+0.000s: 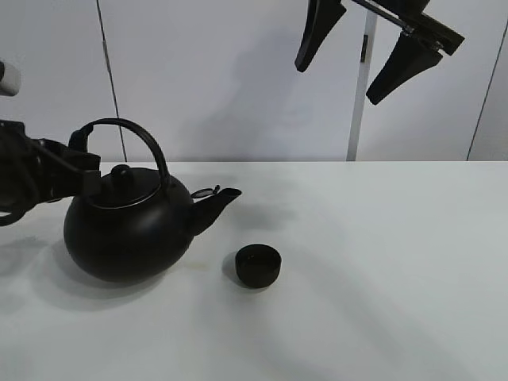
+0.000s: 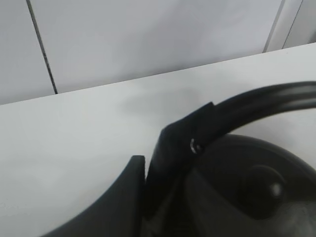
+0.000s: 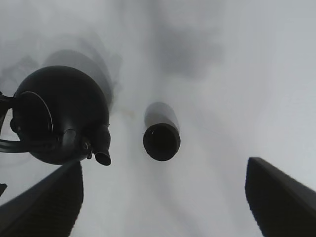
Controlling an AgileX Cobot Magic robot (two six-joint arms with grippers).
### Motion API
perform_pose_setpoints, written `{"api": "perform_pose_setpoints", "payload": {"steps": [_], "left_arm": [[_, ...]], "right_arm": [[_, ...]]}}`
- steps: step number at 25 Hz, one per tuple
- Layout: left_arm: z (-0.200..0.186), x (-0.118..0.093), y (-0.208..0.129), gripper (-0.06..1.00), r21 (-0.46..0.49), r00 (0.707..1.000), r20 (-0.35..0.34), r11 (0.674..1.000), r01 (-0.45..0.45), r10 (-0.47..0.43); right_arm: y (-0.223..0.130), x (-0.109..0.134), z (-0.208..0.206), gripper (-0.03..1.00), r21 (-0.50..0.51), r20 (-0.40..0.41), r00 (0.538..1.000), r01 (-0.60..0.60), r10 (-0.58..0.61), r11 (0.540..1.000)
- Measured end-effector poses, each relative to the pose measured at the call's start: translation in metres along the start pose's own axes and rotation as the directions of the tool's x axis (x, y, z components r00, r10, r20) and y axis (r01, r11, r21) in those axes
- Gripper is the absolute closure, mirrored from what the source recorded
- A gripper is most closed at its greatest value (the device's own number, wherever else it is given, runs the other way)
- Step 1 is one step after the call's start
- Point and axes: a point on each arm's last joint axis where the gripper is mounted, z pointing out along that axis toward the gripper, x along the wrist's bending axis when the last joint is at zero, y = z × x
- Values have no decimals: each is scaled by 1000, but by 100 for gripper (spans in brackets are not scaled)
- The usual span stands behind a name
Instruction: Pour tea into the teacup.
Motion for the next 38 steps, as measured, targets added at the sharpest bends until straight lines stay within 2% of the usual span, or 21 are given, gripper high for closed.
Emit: {"api": "perform_pose_setpoints", "payload": {"steps": [6, 15, 27, 29, 31, 33, 38], "left_arm": [[-19, 1, -16, 82, -12, 999, -34, 1000, -3, 2], [-22, -2, -21, 82, -3, 999, -7, 999, -39, 39], [-17, -3, -31, 81, 12, 999, 5, 999, -38, 38], [-17, -4, -30, 76, -6, 999, 19, 999, -46, 46], [-16, -5, -23, 65, -70, 999, 30, 997, -43, 45], [-16, -6, -21, 55, -86, 998, 37, 995, -44, 47], [-17, -8, -22, 48, -85, 997, 60, 995, -51, 56]], "right_arm": [[0, 0, 0, 36, 0, -5, 1000, -2, 2, 1000], [0, 0, 0, 36, 0, -5, 1000, -2, 2, 1000], [0, 0, 0, 36, 0, -5, 1000, -2, 2, 1000], [0, 0, 0, 36, 0, -5, 1000, -2, 2, 1000], [0, 0, 0, 36, 0, -5, 1000, -2, 2, 1000], [0, 0, 0, 36, 0, -5, 1000, -2, 2, 1000], [0, 0, 0, 36, 0, -5, 1000, 5, -5, 1000]]}}
